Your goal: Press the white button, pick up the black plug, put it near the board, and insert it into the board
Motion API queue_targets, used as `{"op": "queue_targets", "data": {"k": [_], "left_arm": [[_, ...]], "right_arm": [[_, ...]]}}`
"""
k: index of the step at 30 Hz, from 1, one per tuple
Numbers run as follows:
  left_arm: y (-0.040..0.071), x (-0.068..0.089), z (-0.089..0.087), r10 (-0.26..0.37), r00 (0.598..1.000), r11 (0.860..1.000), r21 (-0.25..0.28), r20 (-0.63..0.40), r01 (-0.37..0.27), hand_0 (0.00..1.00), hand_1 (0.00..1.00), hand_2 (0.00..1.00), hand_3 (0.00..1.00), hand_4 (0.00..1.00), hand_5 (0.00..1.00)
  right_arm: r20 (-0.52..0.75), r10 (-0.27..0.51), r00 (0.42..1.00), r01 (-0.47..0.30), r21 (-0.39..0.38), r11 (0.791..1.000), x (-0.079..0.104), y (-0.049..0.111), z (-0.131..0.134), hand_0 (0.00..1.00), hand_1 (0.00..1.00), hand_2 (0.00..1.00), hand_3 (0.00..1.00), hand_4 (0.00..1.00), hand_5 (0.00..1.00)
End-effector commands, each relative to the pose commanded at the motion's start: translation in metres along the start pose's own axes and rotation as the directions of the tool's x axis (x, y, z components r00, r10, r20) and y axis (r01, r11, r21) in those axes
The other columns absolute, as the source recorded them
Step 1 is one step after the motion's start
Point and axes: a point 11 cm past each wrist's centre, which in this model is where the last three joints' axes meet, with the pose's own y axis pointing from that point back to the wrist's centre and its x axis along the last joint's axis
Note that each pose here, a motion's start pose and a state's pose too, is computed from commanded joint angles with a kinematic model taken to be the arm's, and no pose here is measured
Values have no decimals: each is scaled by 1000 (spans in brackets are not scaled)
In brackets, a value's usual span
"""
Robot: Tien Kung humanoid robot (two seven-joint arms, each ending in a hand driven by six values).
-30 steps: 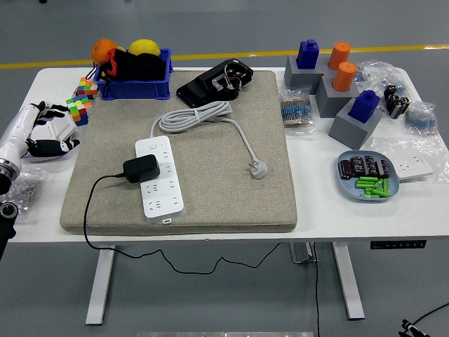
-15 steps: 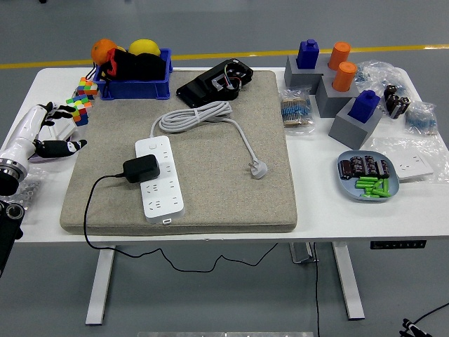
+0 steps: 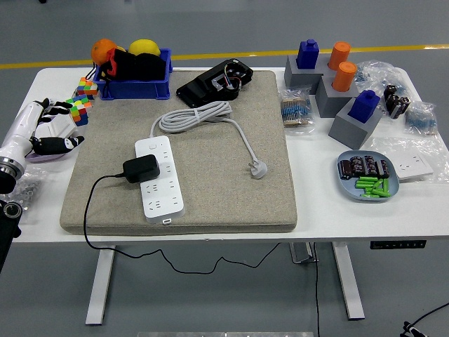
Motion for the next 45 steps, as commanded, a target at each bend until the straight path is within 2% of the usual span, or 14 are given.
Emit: {"op": "queue_targets", "data": {"k": [25,26,45], "left_arm": [[1,-6,2,-13,1000,1000,-3,-5,13,729,797,723,781,871,2],[1,-6,2,-13,1000,1000,-4,-5,13,727,797,726,814,871,2],[2,-11,1,-26,1000,1000,0,0,26,734,803,742,789,871,2]], "right_arm": [[-6,-1,1000,1,0,1000,0,0,-1,718,694,679,602,716,413],[-7,-1,1000,1,1,1000,0,0,-1,719,694,678,602,716,415],[-8,2,1000,-2,-2,1000,2,0,-1,718,695,678,602,715,412]]}}
